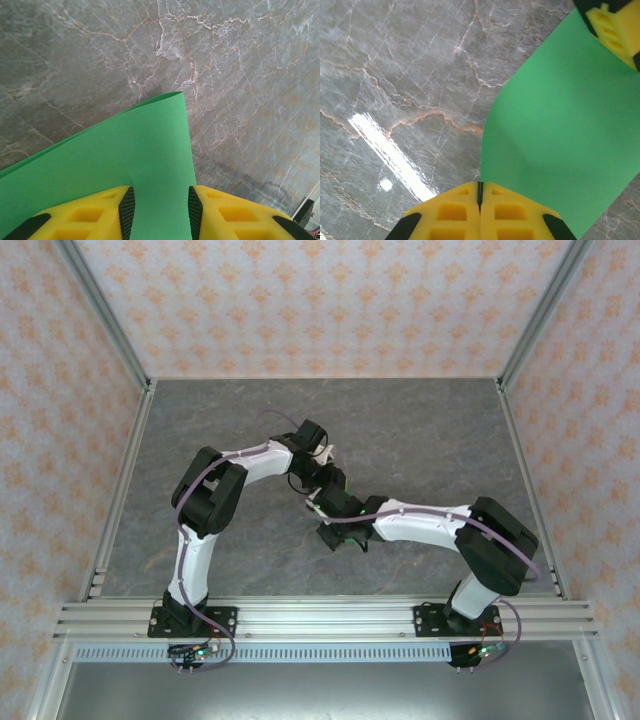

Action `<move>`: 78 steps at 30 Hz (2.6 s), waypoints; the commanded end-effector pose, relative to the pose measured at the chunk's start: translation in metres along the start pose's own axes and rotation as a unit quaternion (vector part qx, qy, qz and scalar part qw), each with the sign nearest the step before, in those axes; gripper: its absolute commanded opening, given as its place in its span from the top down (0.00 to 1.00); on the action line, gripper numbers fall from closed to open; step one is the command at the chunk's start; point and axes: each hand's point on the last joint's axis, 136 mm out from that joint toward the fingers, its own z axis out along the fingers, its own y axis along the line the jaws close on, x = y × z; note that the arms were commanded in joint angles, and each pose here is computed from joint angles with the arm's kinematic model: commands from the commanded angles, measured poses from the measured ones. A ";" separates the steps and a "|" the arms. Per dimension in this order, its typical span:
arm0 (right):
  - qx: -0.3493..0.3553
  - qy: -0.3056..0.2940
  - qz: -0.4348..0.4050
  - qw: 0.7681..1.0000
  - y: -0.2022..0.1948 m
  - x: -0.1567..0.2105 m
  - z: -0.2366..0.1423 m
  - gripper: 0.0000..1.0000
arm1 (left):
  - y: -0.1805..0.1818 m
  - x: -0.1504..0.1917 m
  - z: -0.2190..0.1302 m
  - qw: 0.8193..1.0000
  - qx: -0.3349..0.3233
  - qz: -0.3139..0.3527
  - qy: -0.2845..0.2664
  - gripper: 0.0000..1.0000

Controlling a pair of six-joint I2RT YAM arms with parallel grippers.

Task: Fold a paper plane with a square sheet of paper (fold left side to right side)
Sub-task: Third fold the triangle at the center of the table.

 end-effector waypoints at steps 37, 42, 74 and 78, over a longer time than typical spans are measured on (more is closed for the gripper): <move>-0.022 -0.004 0.156 0.987 -0.065 0.005 0.016 1.00 | 0.018 0.027 0.020 0.999 -0.033 0.000 0.041 0.65; -0.019 -0.006 0.161 0.987 -0.066 0.004 0.017 1.00 | 0.020 0.028 0.021 0.999 -0.035 -0.001 0.041 0.65; -0.011 -0.015 0.163 0.986 -0.069 -0.003 0.011 1.00 | 0.019 0.031 0.023 0.999 -0.031 0.000 0.041 0.66; -0.010 -0.016 0.164 0.986 -0.070 -0.003 0.012 1.00 | 0.019 0.031 0.023 0.999 -0.031 0.000 0.041 0.65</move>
